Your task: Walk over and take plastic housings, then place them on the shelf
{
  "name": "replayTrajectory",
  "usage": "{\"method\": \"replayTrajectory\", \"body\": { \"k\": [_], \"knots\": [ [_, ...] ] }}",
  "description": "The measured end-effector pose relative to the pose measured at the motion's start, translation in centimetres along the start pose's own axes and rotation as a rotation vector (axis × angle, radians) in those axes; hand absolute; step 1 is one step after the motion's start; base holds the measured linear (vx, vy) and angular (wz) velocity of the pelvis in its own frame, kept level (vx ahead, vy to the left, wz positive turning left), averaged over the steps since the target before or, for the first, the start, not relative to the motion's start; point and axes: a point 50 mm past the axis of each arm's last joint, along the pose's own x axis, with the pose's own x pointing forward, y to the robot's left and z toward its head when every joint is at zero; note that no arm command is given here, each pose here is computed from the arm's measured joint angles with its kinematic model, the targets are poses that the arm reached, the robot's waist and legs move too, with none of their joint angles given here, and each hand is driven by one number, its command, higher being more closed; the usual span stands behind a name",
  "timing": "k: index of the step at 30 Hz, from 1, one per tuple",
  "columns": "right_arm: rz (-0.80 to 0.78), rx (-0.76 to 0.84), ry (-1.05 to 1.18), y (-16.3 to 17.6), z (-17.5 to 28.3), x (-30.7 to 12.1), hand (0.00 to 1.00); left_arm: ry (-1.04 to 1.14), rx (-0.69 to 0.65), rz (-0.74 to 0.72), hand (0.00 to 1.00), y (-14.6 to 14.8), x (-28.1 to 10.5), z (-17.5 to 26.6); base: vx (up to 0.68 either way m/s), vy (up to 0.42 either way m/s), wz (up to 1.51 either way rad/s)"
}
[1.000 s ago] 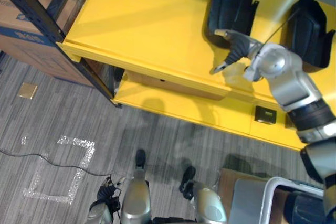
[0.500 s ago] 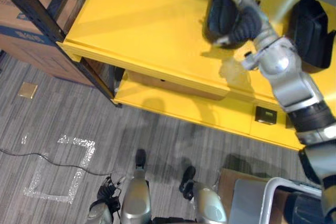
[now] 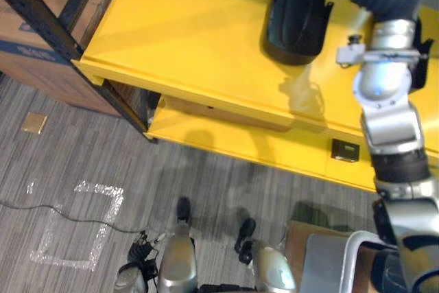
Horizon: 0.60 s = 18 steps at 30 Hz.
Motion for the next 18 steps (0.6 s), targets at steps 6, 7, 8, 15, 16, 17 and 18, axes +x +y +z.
{"method": "replayTrajectory", "body": {
  "k": [6,7,8,15,16,17,18],
  "knots": [
    [-0.211,-0.177,0.298,-8.1,-5.3,-8.8,0.00,0.072,0.065,0.035,0.00,0.7,-0.7,-2.4,0.08,-0.005,-0.52],
    [-0.231,-0.196,0.330,-8.9,-5.6,-9.7,0.00,0.075,0.066,0.037,0.00,0.7,-0.8,-2.5,0.06,-0.021,-0.65],
    [-0.274,-0.210,0.399,-10.5,-6.2,-11.7,0.00,0.083,0.089,0.037,0.00,0.8,-0.8,-2.8,0.04,-0.019,-0.64],
    [-0.508,-0.153,0.663,-17.4,-6.9,-21.7,0.00,0.135,0.122,0.009,0.00,-0.2,-1.4,-4.5,0.03,-0.005,-0.65],
    [-0.536,-0.163,0.684,-17.9,-6.7,-22.7,0.00,0.138,0.114,0.003,0.00,-0.5,-1.4,-4.6,0.03,0.012,-0.78],
    [-0.565,-0.176,0.706,-18.4,-6.3,-24.0,0.00,0.144,0.112,-0.006,0.00,-0.8,-1.6,-4.9,0.04,0.013,-0.64],
    [-0.577,-0.182,0.725,-18.7,-5.7,-25.4,0.00,0.153,0.112,-0.013,0.00,-1.1,-1.8,-5.3,0.05,0.017,-0.70]
  ]
}}
